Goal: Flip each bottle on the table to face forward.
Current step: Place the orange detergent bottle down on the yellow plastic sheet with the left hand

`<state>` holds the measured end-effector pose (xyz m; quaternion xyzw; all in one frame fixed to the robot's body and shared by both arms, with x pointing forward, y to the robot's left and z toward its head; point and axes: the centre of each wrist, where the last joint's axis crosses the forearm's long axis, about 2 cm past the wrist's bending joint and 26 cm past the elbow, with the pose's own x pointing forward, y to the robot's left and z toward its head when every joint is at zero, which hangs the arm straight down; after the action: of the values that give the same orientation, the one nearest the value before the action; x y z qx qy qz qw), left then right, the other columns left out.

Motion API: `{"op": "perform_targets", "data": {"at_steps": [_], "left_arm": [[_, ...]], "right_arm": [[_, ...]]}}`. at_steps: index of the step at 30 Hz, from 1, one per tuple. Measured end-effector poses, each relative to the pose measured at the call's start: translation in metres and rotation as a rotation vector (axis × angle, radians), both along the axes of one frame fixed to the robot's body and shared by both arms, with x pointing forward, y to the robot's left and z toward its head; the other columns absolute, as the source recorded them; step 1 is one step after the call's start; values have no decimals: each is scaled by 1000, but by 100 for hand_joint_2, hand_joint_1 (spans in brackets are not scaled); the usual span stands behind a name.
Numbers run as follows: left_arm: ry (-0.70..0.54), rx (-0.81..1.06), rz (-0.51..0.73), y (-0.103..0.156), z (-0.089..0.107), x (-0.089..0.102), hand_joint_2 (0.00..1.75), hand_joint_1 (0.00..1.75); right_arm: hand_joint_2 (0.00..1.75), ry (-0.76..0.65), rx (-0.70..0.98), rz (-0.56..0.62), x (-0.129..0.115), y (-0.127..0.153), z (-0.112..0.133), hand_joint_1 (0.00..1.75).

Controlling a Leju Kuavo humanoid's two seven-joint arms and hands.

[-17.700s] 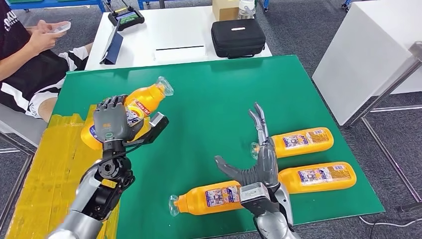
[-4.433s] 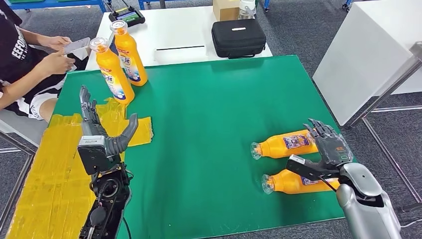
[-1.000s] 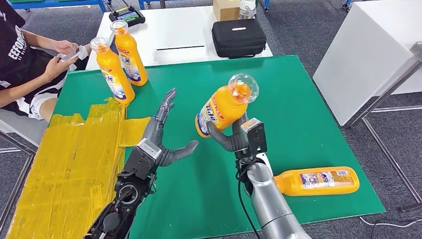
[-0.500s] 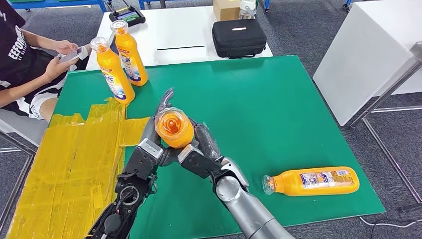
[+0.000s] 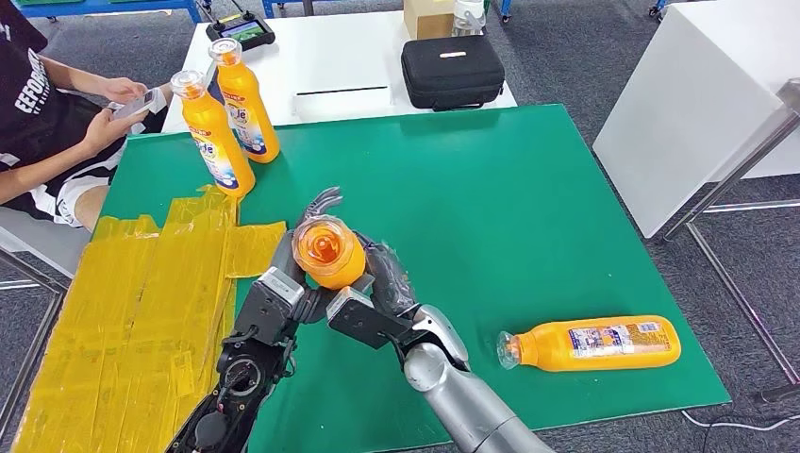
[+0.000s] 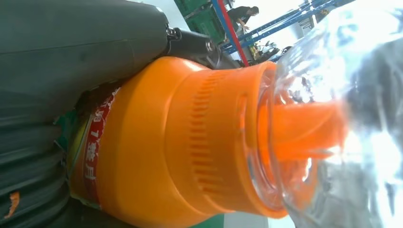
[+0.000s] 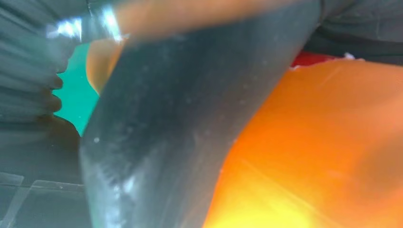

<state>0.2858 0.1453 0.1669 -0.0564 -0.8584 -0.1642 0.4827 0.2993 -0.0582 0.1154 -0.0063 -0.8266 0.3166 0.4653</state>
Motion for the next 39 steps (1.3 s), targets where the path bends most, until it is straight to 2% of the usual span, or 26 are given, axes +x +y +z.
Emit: {"op": "perform_targets", "data": {"at_steps": [18, 19, 22, 23, 29, 35, 39], "left_arm": [[11, -26, 6, 1, -1, 0, 175, 175], [11, -29, 9, 1, -1, 0, 175, 175], [6, -38, 27, 1, -1, 1, 175, 175], [1, -38, 38, 1, -2, 1, 175, 175], [-82, -8, 166, 5, 1, 3, 175, 175], [-341, 195, 504, 21, 7, 8, 175, 175], [-414, 282, 602, 31, 9, 11, 175, 175]], "right_arm": [[175, 13, 1, -4, -1, 0, -2, 173], [175, 14, 2, -5, -1, 0, -2, 144], [175, 10, 8, -20, -2, -1, -2, 15], [175, 4, 12, -30, -2, -1, -3, 0], [175, -42, 68, -118, -5, -11, -3, 0], [175, -190, 125, -273, -8, -40, 19, 0], [175, -262, 136, -338, -12, -55, 27, 0]]}}
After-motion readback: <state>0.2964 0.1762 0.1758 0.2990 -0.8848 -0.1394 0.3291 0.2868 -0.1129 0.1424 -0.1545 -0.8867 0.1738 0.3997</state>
